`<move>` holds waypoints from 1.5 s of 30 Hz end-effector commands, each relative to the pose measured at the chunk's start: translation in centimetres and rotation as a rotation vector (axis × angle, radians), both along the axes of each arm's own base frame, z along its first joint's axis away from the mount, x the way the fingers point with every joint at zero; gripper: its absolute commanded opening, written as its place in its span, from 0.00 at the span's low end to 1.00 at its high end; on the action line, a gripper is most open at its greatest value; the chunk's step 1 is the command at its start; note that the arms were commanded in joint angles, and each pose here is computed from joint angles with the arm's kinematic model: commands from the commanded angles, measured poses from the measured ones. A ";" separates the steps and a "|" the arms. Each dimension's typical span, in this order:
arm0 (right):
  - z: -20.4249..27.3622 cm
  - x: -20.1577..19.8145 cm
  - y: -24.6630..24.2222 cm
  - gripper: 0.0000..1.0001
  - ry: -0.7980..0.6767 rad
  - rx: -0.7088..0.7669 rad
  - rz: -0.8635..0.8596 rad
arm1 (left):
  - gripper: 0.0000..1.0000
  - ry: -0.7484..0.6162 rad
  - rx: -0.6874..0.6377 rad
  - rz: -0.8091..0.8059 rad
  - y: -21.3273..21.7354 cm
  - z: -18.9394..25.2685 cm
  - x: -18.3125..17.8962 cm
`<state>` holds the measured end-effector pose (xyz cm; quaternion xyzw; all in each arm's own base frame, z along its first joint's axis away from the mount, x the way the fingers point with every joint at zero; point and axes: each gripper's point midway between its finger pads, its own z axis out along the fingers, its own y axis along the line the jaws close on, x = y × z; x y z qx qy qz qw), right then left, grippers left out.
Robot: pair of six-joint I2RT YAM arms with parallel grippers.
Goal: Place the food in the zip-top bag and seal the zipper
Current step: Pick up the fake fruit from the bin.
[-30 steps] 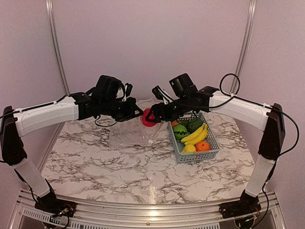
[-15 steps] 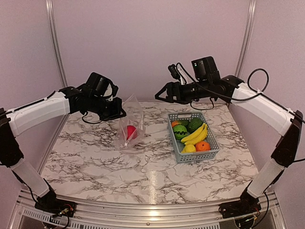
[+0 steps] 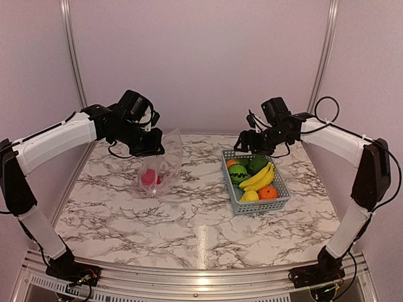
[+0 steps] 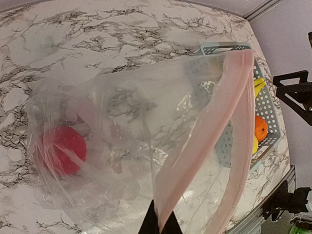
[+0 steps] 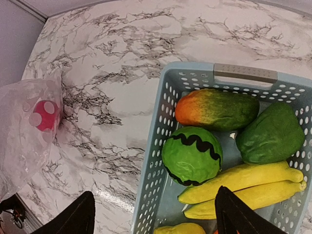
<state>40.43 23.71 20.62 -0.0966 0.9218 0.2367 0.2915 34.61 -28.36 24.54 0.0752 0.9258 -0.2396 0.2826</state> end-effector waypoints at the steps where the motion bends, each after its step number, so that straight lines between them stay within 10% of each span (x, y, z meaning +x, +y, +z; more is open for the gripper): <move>1: -3.4 0.5 -1.2 0.82 0.085 -0.057 -0.023 | 0.00 0.071 -0.027 -0.056 -2.3 -2.2 -0.4; 32: -14.2 3.0 -0.5 0.86 0.243 -0.099 -0.094 | 0.00 0.132 -0.094 -0.088 -3.7 -3.9 -1.3; 45: -9.4 2.3 -1.0 0.60 0.152 -0.078 -0.085 | 0.00 0.138 -0.093 -0.095 -4.0 -4.1 -1.1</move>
